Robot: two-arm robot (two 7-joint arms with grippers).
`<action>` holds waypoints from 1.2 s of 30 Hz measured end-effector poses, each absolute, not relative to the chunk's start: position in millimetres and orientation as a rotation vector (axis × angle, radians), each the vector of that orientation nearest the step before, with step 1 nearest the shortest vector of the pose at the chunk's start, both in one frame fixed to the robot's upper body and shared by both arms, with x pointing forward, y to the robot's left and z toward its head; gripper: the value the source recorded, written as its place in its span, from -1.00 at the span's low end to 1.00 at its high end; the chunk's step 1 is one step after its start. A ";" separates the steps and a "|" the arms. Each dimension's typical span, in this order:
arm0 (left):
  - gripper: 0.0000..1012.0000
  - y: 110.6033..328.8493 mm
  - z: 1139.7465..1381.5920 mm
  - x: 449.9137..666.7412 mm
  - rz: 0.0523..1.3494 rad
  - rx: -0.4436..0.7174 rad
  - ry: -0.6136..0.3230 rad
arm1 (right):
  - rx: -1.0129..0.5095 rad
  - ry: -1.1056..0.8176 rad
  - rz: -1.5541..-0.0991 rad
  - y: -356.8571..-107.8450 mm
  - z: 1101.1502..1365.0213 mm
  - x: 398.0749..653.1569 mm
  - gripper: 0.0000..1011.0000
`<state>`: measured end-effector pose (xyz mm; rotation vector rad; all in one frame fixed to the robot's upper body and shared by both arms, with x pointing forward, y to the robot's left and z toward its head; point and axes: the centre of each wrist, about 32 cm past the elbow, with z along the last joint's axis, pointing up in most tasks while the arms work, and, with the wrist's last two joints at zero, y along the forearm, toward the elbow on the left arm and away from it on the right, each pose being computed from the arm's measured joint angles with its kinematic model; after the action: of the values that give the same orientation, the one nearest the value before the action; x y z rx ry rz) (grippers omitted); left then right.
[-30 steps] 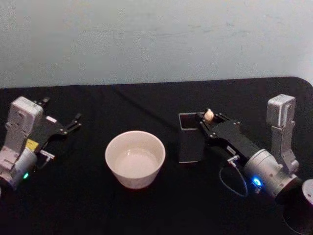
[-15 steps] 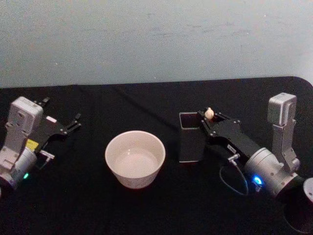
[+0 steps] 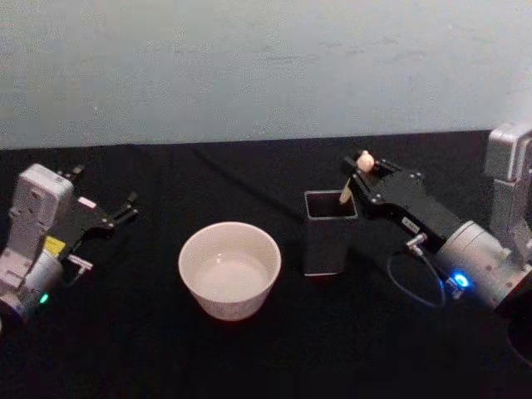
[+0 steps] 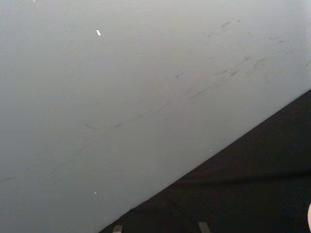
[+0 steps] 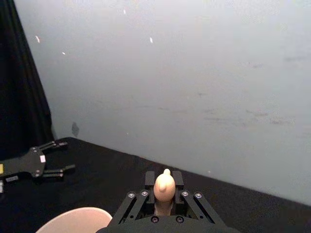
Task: Pick up the stirring spoon with one hand, stir inside the cup, then place it back in its original position.
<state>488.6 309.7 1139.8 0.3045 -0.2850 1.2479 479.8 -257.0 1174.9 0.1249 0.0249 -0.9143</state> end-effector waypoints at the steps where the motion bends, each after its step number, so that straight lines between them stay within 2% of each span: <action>1: 0.98 309.7 1139.8 488.6 1.248 0.304 -0.285 | 0.125 0.022 -0.911 -258.0 1177.2 480.0 -0.60; 12: 0.98 309.7 1139.8 488.6 1.248 0.304 -0.285 | 0.164 -0.050 -0.871 -271.0 1209.2 488.8 -0.60; 20: 0.98 309.7 1139.8 488.6 1.248 0.304 -0.285 | 0.211 -0.108 -0.843 -269.6 1222.5 498.9 -0.60; 30: 0.98 309.7 1139.8 488.6 1.248 0.304 -0.285 | 0.232 -0.126 -0.650 -249.2 1220.0 513.8 -0.60; 36: 0.98 309.7 1139.8 488.6 1.248 0.304 -0.285 | 0.207 -0.122 -0.537 -231.5 1208.0 522.1 -0.60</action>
<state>488.6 309.7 1139.8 0.3045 -0.2850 1.2480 522.1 -231.5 1208.0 0.2068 -0.1216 -0.5366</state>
